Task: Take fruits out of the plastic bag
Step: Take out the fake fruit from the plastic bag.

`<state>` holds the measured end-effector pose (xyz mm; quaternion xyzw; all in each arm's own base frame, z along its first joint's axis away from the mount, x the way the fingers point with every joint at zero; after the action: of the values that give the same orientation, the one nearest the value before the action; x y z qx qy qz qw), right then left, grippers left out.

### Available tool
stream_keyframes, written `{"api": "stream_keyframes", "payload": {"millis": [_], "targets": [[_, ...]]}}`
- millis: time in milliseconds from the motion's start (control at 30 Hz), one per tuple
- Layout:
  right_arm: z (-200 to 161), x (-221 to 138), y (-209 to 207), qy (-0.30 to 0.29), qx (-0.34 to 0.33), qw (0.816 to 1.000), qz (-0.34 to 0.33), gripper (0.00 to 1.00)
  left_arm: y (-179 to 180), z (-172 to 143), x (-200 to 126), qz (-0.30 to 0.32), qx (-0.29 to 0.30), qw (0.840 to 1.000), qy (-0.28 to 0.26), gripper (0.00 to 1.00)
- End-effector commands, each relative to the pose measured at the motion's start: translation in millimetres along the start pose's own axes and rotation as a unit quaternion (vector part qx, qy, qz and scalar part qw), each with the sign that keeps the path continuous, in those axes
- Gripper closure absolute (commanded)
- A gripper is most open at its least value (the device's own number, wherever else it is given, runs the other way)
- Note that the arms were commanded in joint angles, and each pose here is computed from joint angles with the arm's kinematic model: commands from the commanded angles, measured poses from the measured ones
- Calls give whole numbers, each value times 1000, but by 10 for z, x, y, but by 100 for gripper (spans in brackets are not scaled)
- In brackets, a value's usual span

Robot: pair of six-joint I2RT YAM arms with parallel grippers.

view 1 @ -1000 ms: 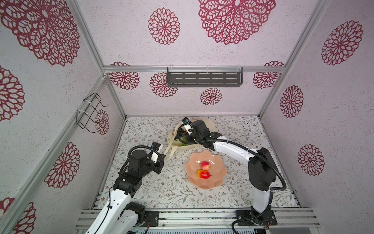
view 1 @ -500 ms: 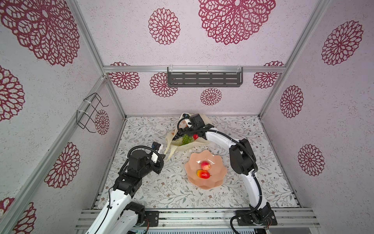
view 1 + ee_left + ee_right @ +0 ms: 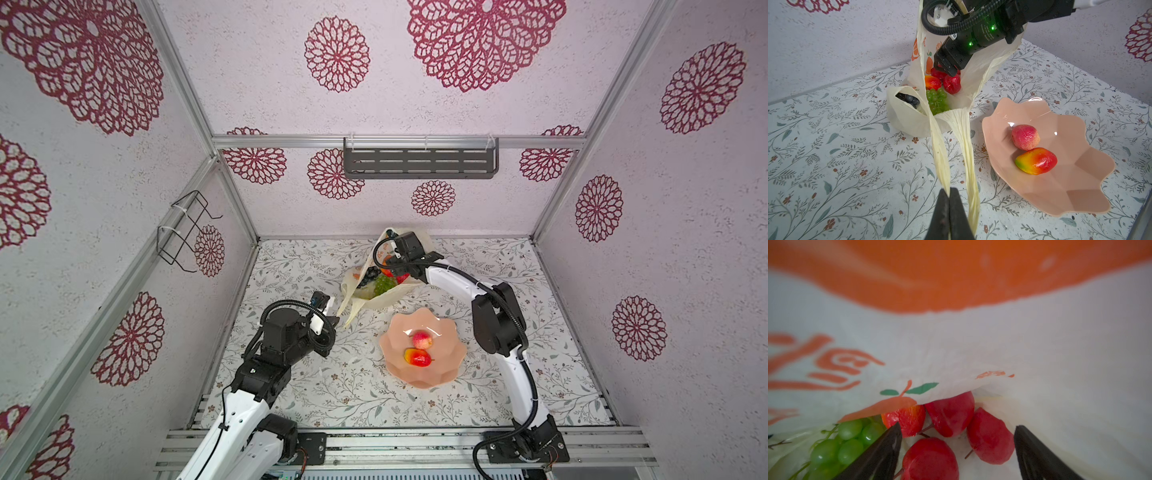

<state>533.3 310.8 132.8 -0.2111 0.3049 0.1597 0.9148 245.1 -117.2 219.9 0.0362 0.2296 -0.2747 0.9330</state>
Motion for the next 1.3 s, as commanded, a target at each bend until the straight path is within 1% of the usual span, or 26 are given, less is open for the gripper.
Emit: {"api": "stream_keyframes", "payload": {"millis": [0, 300, 500, 567, 700, 767, 900, 1033, 1167, 1267], "targets": [[80, 53, -75, -26, 55, 998, 5, 11, -23, 112, -44, -5, 6, 1000, -16, 99], [-123, 281, -109, -8, 117, 993, 13, 9, -53, 102, -12, -16, 4, 1000, -12, 99], [-237, 381, -91, 7, 126, 992, 20, 10, -53, 102, -3, -17, 5, 1000, -11, 99], [-259, 400, -69, 12, 126, 992, 25, 13, -45, 101, 2, -16, 5, 1000, -10, 99], [-264, 397, -41, 14, 126, 991, 38, 22, -42, 96, 12, -16, 5, 1000, -8, 99], [-275, 395, -30, 17, 125, 991, 43, 23, -42, 95, 15, -15, 4, 1000, -8, 99], [-343, 393, -20, 29, 123, 991, 43, 20, -35, 94, 17, -13, 5, 1000, -7, 98], [-400, 391, -1, 33, 122, 991, 47, 20, -34, 94, 20, -13, 5, 1000, -7, 98], [-470, 419, 18, 46, 119, 991, 47, 13, -29, 85, 24, -11, 4, 1000, -5, 97], [-514, 432, 23, 53, 116, 991, 45, 13, -26, 86, 28, -11, 4, 1000, -5, 97]]}}
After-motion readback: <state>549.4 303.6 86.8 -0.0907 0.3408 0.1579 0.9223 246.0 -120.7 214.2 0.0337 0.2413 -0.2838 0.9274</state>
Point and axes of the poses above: each gripper's point midway between its finger pads, its own x axis out along the fingers, its own y axis along the line the jaws close on, z = x × y, the point moved 2 cm from there along -x, back along the fingers, and after that the axes turned 2 degrees about -x, right-handed, at the moved point
